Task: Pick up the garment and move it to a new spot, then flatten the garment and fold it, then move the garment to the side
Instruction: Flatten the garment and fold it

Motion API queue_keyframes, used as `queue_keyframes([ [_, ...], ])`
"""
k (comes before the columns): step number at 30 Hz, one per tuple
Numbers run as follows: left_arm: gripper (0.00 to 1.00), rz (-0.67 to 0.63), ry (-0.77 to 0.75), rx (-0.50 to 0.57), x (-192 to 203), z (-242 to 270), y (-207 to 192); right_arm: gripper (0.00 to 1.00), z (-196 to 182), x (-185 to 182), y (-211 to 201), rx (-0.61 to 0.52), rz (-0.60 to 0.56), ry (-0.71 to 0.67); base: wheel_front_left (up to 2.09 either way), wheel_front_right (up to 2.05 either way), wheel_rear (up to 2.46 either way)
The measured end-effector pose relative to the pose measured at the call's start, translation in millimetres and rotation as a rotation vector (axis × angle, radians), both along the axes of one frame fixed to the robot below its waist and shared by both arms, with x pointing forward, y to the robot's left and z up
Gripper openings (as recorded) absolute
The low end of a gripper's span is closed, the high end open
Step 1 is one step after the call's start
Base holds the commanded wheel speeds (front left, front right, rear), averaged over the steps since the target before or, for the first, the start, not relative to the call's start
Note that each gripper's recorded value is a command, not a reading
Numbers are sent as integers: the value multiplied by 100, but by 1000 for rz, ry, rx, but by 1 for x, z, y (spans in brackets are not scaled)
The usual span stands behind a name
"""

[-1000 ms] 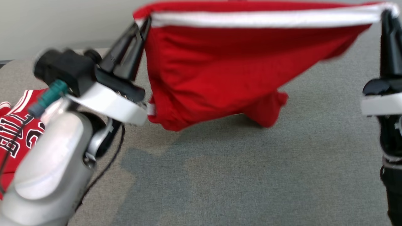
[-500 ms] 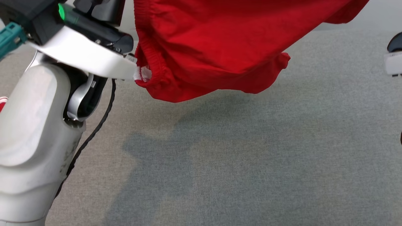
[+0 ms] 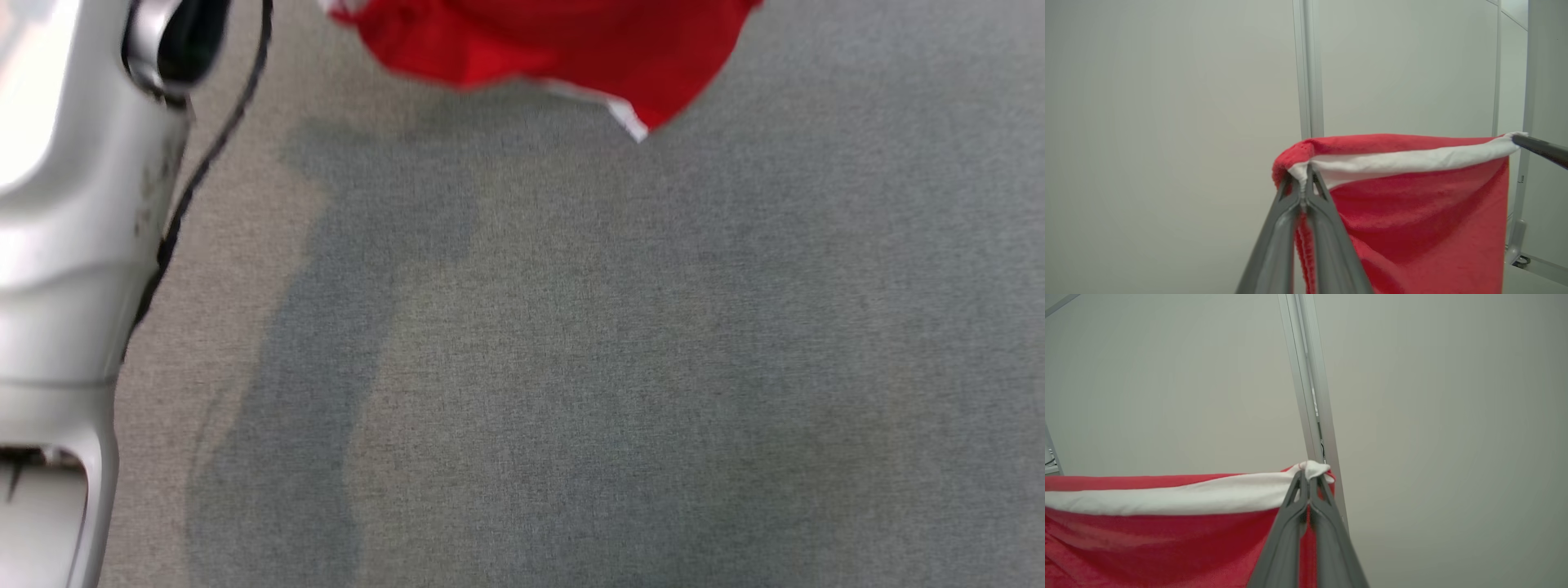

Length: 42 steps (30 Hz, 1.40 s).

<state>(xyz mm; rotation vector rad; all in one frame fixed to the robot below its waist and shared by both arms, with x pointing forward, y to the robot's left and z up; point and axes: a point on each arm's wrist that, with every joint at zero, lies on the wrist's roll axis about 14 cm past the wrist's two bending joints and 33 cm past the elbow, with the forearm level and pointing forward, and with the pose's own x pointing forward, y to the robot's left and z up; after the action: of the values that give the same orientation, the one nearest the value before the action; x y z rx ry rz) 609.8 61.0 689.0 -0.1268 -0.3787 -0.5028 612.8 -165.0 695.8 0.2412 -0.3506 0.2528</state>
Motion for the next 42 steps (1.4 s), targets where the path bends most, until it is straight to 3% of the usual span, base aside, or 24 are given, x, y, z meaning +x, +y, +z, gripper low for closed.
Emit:
queue_keyframes([
  [6,0,48,25,-27,47,-10,3,0,-4,44,10,-6,-9,-5,0,0,0],
  [12,0,90,131,-54,70,-42,6,0,-23,64,26,-32,-13,21,0,0,0],
  [21,0,167,424,-8,66,-163,15,0,-141,63,49,-62,3,288,0,0,0],
  [30,0,193,577,-37,20,-232,25,0,-247,9,56,-27,31,522,0,0,0],
  [36,0,179,623,-57,-27,-258,23,0,-279,-41,53,-2,44,583,0,0,0],
  [42,0,119,649,-35,-83,-277,8,0,-288,-91,53,41,55,601,0,0,0],
])
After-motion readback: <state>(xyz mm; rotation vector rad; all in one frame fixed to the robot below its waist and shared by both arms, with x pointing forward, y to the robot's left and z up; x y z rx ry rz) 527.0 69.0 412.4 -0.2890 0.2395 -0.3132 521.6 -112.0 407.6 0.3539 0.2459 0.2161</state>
